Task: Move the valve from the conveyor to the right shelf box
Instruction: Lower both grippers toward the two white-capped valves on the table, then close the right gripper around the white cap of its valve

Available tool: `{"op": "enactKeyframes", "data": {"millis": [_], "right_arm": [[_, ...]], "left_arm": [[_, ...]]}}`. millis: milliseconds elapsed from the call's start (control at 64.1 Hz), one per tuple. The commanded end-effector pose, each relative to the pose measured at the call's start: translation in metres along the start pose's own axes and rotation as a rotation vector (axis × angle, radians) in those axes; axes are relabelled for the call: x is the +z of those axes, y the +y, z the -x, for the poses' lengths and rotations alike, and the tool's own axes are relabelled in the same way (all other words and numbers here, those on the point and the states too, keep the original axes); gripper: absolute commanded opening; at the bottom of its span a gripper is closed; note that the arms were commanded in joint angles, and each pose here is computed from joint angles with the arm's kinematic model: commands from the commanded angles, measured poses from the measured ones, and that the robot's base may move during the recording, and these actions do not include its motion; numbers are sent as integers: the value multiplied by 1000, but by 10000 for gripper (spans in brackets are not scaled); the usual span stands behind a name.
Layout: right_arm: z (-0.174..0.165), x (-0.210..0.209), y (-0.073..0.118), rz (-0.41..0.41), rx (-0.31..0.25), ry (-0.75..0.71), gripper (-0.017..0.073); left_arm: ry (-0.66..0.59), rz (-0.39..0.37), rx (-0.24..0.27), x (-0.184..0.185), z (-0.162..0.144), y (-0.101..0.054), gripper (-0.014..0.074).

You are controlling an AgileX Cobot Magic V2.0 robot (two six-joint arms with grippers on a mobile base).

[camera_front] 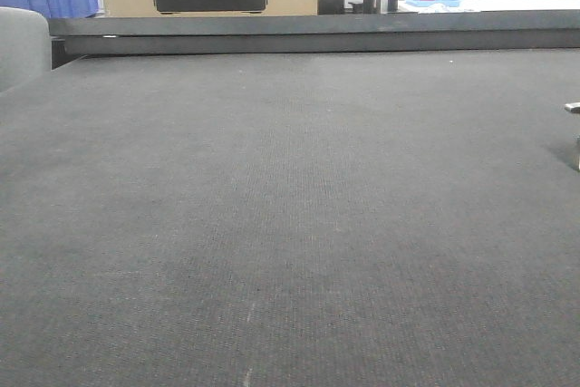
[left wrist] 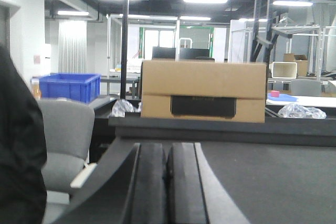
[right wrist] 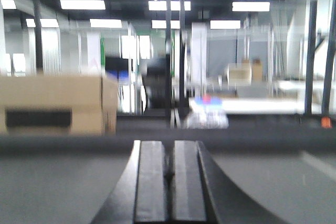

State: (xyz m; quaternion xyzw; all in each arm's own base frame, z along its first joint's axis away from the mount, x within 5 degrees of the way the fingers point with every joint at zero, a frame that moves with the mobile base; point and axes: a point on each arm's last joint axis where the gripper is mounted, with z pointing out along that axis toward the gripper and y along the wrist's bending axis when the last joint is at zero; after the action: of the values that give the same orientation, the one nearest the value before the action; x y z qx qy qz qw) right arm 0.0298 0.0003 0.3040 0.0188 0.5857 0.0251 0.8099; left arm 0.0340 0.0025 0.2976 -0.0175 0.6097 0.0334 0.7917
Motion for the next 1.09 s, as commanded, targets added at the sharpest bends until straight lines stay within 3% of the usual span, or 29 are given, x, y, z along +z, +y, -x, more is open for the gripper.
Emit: {"op": "enactKeyframes", "data": {"millis": [0,140,187,281,359,453,812,1077], "right_arm": [[34,2,3,9,-1,1,-36],[64,26,6,13,-2,100,258],[70,39,6,12,-2,143,370],[73,64,6,8,-2,211,508],[66,87,6,3,-1,269,571],[54,108,4,-4,0,308,559],[12,149,2,-15,3,539,559],[33,188,5,2,-9,838,559]], "left_arm": [[108,13,44,4,25,2,-109],[188,16,51,24,53,3,10],[210,16,51,32,58,3,100],[281,12,40,52,59,3,300],[321,3,7,65,58,1,465],[373,-11,-37,78,51,-1,619],[379,-72,-43,85,50,-7,589],[552,-70,-12,113,64,-7,533]]}}
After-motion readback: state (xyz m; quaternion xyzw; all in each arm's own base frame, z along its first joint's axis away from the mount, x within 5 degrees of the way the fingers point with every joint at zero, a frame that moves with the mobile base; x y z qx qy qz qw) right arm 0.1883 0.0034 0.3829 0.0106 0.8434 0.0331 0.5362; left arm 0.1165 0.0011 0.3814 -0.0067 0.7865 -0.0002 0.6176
